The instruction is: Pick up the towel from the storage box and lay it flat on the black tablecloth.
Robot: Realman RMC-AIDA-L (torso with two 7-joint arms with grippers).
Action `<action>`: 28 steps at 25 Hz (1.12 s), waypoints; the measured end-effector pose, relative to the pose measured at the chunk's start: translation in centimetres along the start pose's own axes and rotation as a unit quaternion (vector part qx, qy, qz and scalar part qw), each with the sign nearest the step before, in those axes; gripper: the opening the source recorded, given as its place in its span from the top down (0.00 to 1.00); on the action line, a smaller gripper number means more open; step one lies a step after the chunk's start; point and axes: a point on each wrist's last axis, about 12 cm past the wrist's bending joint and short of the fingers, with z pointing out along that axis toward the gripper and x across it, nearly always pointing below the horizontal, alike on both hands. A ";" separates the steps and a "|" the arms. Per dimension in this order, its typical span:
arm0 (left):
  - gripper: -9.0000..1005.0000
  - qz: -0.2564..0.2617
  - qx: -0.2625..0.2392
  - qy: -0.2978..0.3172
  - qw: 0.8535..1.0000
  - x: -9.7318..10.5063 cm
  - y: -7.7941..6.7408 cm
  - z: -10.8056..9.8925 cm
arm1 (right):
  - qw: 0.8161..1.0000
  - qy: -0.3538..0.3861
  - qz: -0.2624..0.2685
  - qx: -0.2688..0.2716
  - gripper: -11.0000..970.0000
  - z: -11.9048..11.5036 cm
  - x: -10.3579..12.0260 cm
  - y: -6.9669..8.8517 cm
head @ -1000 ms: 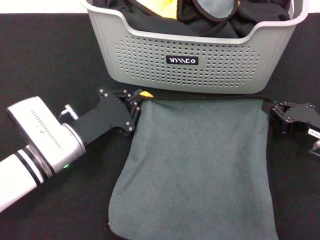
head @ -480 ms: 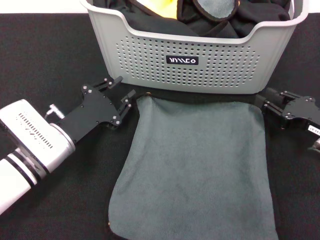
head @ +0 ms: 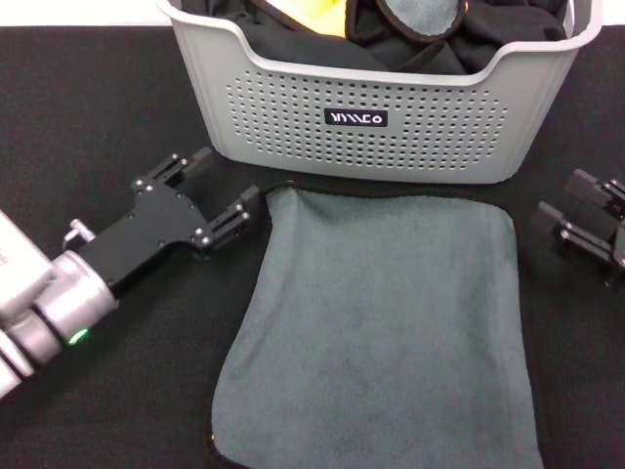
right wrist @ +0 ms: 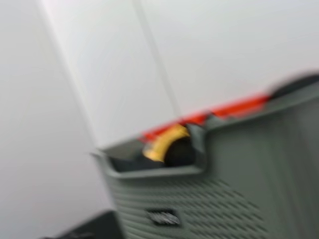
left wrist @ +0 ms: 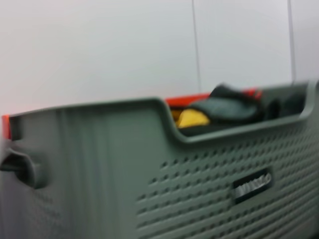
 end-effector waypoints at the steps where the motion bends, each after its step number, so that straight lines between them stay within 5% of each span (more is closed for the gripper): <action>1: 0.33 -0.019 0.021 -0.009 1.000 -0.3 0.1 -0.4 | 1.000 -0.010 -0.010 -0.021 0.32 -0.2 -0.3 0.4; 4: 0.28 -0.077 0.100 -0.030 0.992 -1.7 0.6 -1.7 | 0.995 -0.020 -0.029 -0.090 0.20 -0.4 -1.1 1.4; 7: 0.28 -0.109 0.172 -0.044 0.978 -2.9 0.6 -2.3 | 0.983 -0.014 -0.046 -0.176 0.20 0.0 -2.1 2.2; 9: 0.29 -0.127 0.295 -0.070 0.945 -5.0 -0.4 -2.4 | 0.975 -0.007 -0.052 -0.216 0.20 0.5 -2.7 2.5; 11: 0.29 -0.128 0.339 -0.072 0.929 -5.6 -1.0 -2.2 | 0.966 0.007 -0.052 -0.253 0.19 1.2 -3.2 2.8; 15: 0.29 -0.132 0.380 -0.063 0.913 -6.2 -1.7 -1.4 | 0.958 0.019 -0.053 -0.282 0.19 2.3 -3.4 3.3; 28: 0.29 -0.133 0.386 -0.070 0.910 -6.4 -2.0 -1.1 | 0.954 0.016 -0.059 -0.293 0.19 2.6 -3.1 3.8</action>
